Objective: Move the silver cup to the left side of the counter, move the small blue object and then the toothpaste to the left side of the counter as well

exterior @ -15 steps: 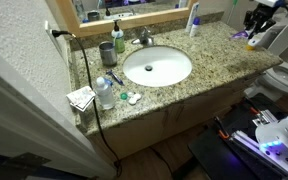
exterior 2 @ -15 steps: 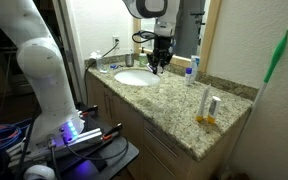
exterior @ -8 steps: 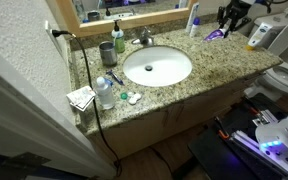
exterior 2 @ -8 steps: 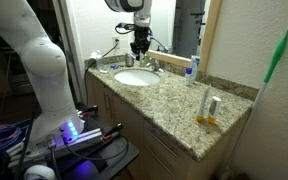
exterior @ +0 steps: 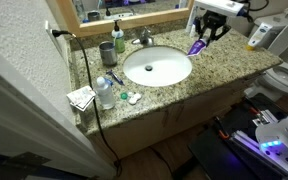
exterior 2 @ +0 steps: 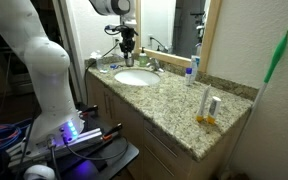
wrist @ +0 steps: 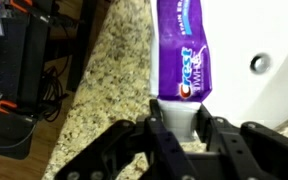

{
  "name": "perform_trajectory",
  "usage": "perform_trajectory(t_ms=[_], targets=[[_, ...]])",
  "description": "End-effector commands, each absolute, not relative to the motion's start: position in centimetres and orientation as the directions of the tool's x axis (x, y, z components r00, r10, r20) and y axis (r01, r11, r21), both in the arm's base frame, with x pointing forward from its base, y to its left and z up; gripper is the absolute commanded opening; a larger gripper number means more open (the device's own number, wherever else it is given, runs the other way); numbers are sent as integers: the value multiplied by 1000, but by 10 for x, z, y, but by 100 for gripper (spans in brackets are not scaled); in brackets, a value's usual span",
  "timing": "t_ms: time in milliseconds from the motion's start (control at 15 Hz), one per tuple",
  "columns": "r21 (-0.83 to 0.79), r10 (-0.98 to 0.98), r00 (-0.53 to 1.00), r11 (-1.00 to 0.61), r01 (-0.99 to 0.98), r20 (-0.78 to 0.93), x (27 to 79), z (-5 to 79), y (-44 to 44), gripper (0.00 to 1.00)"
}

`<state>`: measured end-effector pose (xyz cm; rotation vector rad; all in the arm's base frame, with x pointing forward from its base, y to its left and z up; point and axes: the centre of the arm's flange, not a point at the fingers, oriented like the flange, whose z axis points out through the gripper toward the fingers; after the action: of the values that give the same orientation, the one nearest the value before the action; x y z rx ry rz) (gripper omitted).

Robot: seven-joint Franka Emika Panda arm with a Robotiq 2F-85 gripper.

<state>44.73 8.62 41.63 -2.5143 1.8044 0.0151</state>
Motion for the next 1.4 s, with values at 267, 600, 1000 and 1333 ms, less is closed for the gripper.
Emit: perform_trajectory(t_ms=[267,600,1000,1333], targets=[[-79,-923,376,-370,-926,-77,478,435,167,36],[-36,-900,419,-418,-908,-117,494,409,226,11],[-54,-918,371,-367,-929,-141,487,400,293,36],[-35,-923,363,-362,-932,-129,506,390,316,11]])
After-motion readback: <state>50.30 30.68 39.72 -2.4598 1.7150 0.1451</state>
